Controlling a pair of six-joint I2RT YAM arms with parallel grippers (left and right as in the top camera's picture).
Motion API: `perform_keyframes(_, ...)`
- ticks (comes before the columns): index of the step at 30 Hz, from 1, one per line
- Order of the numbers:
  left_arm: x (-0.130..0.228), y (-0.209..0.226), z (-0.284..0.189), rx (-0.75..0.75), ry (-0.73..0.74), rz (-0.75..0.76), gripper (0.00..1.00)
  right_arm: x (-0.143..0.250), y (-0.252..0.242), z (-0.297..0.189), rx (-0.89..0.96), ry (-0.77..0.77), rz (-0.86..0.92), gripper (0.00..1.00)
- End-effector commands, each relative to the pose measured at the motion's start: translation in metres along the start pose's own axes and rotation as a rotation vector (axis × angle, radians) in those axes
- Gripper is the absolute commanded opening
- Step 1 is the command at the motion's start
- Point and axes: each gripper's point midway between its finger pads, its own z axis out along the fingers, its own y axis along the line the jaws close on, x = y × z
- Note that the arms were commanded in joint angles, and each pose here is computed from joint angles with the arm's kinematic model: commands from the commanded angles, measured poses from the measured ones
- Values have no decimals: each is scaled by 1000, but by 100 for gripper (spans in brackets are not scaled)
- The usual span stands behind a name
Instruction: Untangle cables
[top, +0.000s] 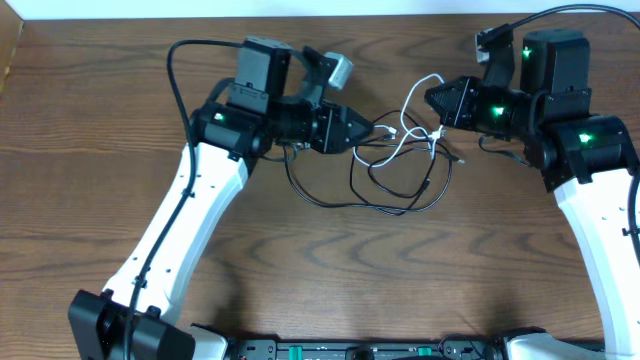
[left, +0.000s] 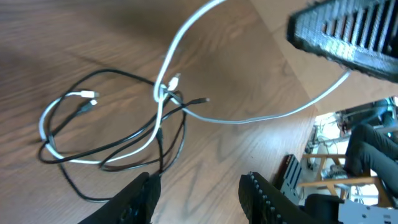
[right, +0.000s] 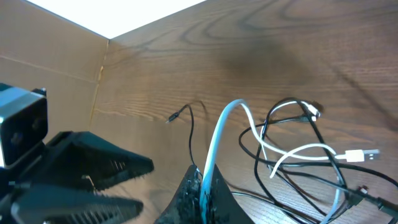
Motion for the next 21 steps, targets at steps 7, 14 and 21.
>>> perform_keyframes(7,19,-1,36,-35,69,47,47,-12,20,-20,-107,-11,14,1)
perform_keyframes(14,29,16,65,-53,115,38,49,-18,30,-36,-203,-1,16,1)
perform_keyframes(21,29,31,87,-50,118,37,49,-17,30,-37,-211,3,7,1)
